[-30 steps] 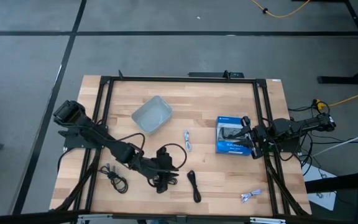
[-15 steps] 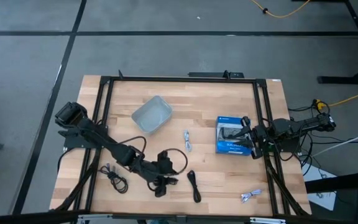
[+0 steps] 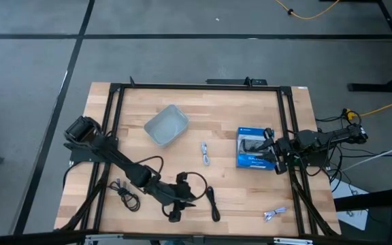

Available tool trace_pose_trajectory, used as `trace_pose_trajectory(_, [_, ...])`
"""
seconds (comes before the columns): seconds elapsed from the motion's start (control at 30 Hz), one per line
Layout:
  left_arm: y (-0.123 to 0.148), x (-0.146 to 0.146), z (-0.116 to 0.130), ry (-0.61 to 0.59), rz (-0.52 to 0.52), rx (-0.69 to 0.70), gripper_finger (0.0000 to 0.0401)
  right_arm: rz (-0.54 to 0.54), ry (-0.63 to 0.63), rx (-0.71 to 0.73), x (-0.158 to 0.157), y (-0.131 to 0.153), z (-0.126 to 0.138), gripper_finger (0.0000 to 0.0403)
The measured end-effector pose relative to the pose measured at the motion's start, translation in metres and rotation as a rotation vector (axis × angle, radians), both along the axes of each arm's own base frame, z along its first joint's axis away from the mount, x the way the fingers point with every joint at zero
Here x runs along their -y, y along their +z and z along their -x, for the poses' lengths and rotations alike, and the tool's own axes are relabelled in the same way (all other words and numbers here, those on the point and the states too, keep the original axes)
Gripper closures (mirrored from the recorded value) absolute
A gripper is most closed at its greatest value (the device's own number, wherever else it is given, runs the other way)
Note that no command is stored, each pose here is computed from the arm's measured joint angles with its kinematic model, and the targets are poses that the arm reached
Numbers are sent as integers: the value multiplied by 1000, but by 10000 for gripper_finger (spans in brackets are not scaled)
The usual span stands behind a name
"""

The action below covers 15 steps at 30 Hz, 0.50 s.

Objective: Pick and place USB-C Cables
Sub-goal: Put the left black charger cable into the white bin

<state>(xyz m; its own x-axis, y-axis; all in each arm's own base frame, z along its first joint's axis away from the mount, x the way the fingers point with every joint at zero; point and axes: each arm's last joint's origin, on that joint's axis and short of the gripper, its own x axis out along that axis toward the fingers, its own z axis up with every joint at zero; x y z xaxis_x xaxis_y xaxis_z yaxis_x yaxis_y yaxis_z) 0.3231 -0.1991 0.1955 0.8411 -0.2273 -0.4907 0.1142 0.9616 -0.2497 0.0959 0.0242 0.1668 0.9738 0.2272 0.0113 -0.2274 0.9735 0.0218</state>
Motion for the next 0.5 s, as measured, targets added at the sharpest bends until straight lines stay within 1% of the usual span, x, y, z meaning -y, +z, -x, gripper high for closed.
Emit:
trace_pose_trajectory(0.03, [-3,1,0,-3,17,-21,280,0,0,0,0,0,0,282])
trace_pose_trajectory(0.13, [-16,1,5,18,24,-140,281,0,0,1,0,0,0,282])
trace_pose_trajectory(0.27, [-30,-5,17,85,-39,-319,281,0,0,1,0,0,0,282])
trace_pose_trajectory(0.33, [-33,-8,20,108,-56,-364,281,0,0,1,0,0,0,282])
trace_pose_trajectory(0.43, [-38,-10,24,96,-68,-428,281,0,0,0,0,0,0,282])
trace_pose_trajectory(0.5, [-44,-9,24,95,-70,-444,281,0,0,1,0,0,0,282])
